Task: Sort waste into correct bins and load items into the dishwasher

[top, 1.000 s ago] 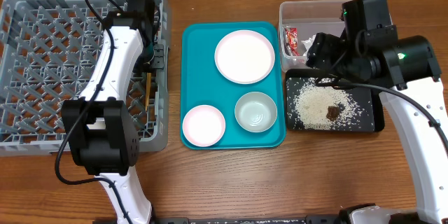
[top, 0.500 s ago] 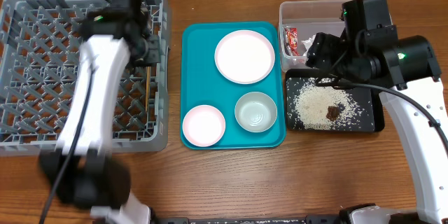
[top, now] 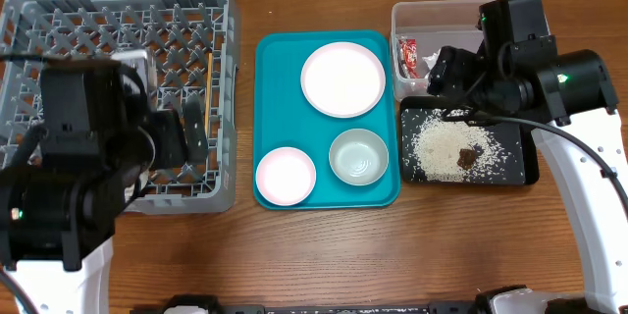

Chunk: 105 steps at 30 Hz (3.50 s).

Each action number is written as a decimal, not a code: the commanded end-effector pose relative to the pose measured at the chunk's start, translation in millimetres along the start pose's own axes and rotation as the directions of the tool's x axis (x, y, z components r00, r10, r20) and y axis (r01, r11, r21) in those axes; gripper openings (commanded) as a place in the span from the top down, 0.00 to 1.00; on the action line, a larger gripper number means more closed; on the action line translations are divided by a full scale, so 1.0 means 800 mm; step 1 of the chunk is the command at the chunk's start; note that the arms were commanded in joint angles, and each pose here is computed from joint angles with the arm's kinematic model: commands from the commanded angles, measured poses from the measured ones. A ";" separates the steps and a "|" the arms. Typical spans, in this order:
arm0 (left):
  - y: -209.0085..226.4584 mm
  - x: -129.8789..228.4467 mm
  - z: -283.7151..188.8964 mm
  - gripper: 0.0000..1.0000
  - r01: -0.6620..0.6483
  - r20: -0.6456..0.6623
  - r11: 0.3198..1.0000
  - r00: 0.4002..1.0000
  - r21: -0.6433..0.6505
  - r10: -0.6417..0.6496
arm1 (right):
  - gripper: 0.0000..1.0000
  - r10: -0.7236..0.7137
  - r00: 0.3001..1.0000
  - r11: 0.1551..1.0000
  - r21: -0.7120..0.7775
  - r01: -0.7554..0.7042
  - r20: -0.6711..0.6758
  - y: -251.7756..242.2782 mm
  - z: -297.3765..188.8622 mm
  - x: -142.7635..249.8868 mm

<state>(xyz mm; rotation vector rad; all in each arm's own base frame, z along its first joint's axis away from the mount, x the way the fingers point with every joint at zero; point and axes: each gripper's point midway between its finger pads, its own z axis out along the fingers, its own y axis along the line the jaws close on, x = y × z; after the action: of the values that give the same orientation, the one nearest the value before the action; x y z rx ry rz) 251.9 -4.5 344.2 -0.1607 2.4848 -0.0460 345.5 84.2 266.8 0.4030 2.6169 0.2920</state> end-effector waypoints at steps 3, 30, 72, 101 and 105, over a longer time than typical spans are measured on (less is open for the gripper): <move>-0.002 0.015 -0.001 0.00 -0.006 -0.047 1.000 0.999 0.008 0.006 | 0.21 -0.005 0.999 1.000 -0.021 0.006 0.032 0.006 -0.007 -0.009; -0.003 0.012 0.022 0.00 -0.008 -0.101 1.000 0.995 0.000 0.008 | 0.00 -0.006 1.000 1.000 -0.018 0.006 0.022 0.005 -0.006 -0.006; -0.136 -0.002 0.046 0.00 0.034 -0.140 0.923 0.990 0.383 0.021 | 0.00 -0.024 0.925 0.998 -0.041 0.043 0.379 -0.032 -0.172 -0.002; -0.270 0.187 0.355 0.62 -0.203 -0.632 0.960 0.723 0.192 0.279 | 0.00 -0.040 0.956 0.999 -0.001 0.042 0.290 -0.034 -0.141 0.004; -0.268 0.194 0.369 0.64 -0.213 -0.640 0.961 0.717 0.178 0.277 | 0.00 -0.040 0.956 0.999 -0.002 0.042 0.290 -0.034 -0.141 0.004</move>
<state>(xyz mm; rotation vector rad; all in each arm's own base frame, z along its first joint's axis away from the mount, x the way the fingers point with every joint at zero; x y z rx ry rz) 333.1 -236.4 43.9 0.2615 3.1671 -0.1423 282.3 45.7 353.9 0.3606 2.3384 0.2137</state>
